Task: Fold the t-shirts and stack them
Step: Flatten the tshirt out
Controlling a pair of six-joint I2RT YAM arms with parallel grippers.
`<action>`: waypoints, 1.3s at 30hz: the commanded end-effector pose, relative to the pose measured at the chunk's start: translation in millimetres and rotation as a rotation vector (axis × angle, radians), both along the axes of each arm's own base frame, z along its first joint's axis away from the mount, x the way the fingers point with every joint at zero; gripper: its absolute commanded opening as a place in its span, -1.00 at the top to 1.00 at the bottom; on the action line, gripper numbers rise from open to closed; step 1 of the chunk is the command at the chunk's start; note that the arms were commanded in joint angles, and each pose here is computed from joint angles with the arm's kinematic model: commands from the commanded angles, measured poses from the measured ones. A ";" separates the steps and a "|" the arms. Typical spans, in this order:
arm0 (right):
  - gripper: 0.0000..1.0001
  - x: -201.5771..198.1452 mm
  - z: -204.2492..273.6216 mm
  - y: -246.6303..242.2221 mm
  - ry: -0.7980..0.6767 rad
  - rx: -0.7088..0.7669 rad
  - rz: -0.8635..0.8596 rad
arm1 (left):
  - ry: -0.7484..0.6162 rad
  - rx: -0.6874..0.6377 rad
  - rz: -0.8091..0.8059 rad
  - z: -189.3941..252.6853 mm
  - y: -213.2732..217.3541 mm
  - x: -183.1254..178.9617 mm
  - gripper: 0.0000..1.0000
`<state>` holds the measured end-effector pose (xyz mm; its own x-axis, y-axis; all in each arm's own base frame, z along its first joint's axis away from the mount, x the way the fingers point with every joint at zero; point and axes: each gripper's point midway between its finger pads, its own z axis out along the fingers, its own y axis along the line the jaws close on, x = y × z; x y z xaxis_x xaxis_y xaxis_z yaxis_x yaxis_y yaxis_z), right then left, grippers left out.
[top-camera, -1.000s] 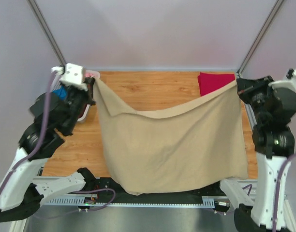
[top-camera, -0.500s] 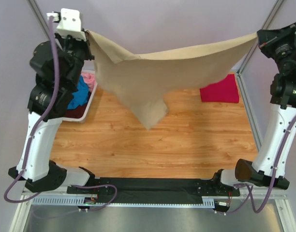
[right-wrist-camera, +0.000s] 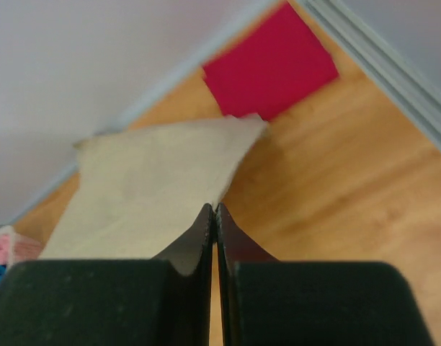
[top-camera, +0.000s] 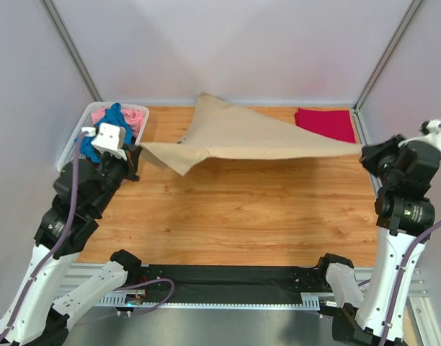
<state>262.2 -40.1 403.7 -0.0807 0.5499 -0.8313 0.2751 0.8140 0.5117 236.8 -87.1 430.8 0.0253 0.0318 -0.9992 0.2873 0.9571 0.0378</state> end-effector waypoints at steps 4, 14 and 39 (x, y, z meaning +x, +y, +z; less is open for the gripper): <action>0.99 -74.4 -191.0 19.8 0.479 0.222 -0.077 | 0.481 -0.118 -0.009 -174.9 -10.6 -35.3 1.00; 0.99 -93.4 -255.8 43.8 0.573 0.379 -0.059 | 0.856 -0.103 -0.065 -249.8 -37.2 -55.2 1.00; 0.99 -124.6 -226.5 33.8 0.438 0.384 -0.217 | 0.805 0.008 0.068 -206.3 5.1 -67.9 1.00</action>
